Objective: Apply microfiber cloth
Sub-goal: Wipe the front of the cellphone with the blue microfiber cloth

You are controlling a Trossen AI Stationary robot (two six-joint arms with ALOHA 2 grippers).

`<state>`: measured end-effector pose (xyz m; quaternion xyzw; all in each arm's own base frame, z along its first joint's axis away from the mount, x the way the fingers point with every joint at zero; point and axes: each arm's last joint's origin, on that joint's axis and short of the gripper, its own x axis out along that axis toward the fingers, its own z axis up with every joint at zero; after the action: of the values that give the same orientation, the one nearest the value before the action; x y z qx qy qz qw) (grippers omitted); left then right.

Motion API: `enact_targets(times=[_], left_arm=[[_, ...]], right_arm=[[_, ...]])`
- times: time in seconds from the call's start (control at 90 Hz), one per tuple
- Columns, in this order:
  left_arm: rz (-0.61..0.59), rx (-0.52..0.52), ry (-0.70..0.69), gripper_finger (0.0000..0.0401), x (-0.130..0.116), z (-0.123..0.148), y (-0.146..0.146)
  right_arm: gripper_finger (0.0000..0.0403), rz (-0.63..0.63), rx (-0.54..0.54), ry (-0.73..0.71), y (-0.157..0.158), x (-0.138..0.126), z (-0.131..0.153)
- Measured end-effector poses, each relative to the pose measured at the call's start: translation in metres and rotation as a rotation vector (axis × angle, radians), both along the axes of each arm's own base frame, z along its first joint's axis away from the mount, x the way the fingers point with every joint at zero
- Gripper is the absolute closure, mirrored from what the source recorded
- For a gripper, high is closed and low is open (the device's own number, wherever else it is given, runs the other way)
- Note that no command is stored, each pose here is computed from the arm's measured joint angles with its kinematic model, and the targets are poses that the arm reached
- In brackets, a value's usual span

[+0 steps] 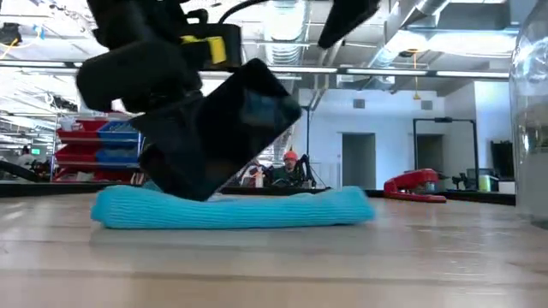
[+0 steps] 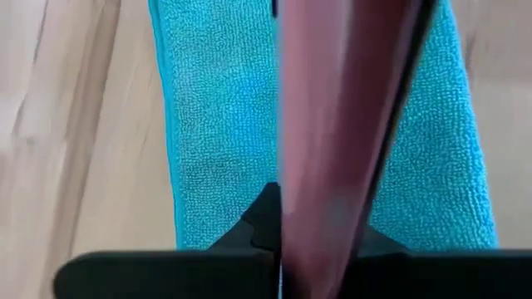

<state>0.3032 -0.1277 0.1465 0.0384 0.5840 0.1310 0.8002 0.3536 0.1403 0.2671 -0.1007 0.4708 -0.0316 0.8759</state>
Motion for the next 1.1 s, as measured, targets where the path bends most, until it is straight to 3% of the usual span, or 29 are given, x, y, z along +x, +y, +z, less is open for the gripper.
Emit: enact_targets(times=[0.133,0.367,0.6,0.722,0.967,1.1], left_arm=[[0.026,-0.025,0.006,0.0393,-0.014,0.007,0.005],[0.01,-0.066,-0.029,0.0394,-0.031,0.02,0.003],[-0.027,-0.075,-0.05,0.0394,-0.03,0.021,-0.002],[-0.021,-0.074,-0.09,0.0394,-0.027,0.022,-0.004],[0.008,-0.001,-0.216,0.0398,-0.032,0.03,-0.014],[0.046,-0.063,-0.389,0.0399,-0.045,0.04,-0.014]], right_arm=[[0.0204,-0.001,0.001,-0.003,0.003,0.006,-0.024],[0.0204,-0.017,0.019,-0.234,-0.001,0.017,-0.05],[0.0204,-0.037,0.063,-0.403,-0.019,0.028,-0.057],[0.0204,0.023,0.124,-0.364,-0.026,0.03,-0.059],[0.0207,-0.003,0.14,-0.255,-0.021,0.021,-0.068],[0.0207,-0.039,0.188,-0.243,-0.012,0.02,-0.082]])
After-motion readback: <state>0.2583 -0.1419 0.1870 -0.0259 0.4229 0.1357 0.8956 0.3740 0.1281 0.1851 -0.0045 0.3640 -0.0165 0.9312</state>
